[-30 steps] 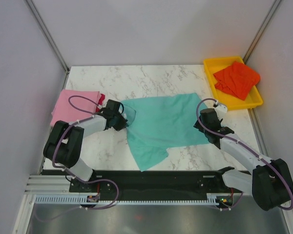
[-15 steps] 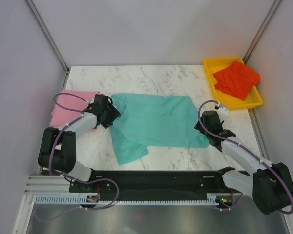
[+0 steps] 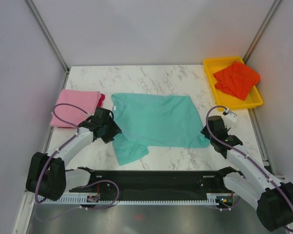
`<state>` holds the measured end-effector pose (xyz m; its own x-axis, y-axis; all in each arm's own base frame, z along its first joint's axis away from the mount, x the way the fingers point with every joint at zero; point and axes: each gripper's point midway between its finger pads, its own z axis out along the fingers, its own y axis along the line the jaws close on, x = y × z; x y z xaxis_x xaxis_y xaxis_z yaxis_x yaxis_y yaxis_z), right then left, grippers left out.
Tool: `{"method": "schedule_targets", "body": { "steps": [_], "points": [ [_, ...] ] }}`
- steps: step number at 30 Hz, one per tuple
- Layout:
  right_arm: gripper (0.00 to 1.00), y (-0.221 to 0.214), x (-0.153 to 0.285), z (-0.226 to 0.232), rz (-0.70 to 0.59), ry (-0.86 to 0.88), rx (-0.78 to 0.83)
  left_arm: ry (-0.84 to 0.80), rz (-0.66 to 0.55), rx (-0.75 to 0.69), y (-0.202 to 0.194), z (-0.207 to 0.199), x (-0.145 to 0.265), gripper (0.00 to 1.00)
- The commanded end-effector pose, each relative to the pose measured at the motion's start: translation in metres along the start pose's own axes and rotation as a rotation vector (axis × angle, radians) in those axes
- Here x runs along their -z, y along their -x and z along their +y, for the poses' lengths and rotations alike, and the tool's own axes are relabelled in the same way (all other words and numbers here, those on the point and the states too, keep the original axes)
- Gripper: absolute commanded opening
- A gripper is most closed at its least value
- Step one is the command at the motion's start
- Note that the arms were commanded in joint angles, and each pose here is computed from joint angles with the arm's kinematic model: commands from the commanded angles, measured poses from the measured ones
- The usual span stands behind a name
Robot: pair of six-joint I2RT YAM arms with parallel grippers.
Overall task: Fold and stack the t-shirts
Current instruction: Flatten the tshirt out
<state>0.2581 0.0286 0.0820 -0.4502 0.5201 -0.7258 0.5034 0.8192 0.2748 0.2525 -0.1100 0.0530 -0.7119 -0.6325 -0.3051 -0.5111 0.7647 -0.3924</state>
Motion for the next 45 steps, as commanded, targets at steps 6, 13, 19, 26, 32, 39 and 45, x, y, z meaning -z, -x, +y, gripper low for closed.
{"method": "schedule_targets", "body": {
  "steps": [6,13,19,26,32,39,45],
  "points": [
    [0.56,-0.028,-0.007,-0.030,0.091,-0.157,-0.038,0.047,0.028,0.025,-0.025,0.027,0.030,0.63],
    [0.53,-0.029,-0.019,-0.042,0.106,-0.222,-0.070,-0.001,0.039,0.009,-0.040,0.029,0.052,0.63],
    [0.32,-0.037,-0.025,-0.040,0.141,-0.216,-0.080,0.007,0.073,-0.022,-0.056,0.034,0.055,0.62],
    [0.00,-0.013,-0.021,-0.019,0.102,-0.145,-0.073,0.023,0.129,-0.101,-0.078,0.039,0.052,0.59],
    [0.00,0.001,-0.024,-0.006,0.082,-0.115,-0.062,-0.002,0.133,-0.147,-0.086,0.040,0.055,0.59],
    [0.00,0.004,-0.029,-0.005,0.046,-0.101,-0.052,0.058,0.147,-0.200,-0.091,0.041,0.048,0.63],
    [0.00,0.002,-0.034,-0.007,0.026,-0.097,-0.052,0.141,0.199,-0.241,-0.104,0.042,0.039,0.65]
  ]
}}
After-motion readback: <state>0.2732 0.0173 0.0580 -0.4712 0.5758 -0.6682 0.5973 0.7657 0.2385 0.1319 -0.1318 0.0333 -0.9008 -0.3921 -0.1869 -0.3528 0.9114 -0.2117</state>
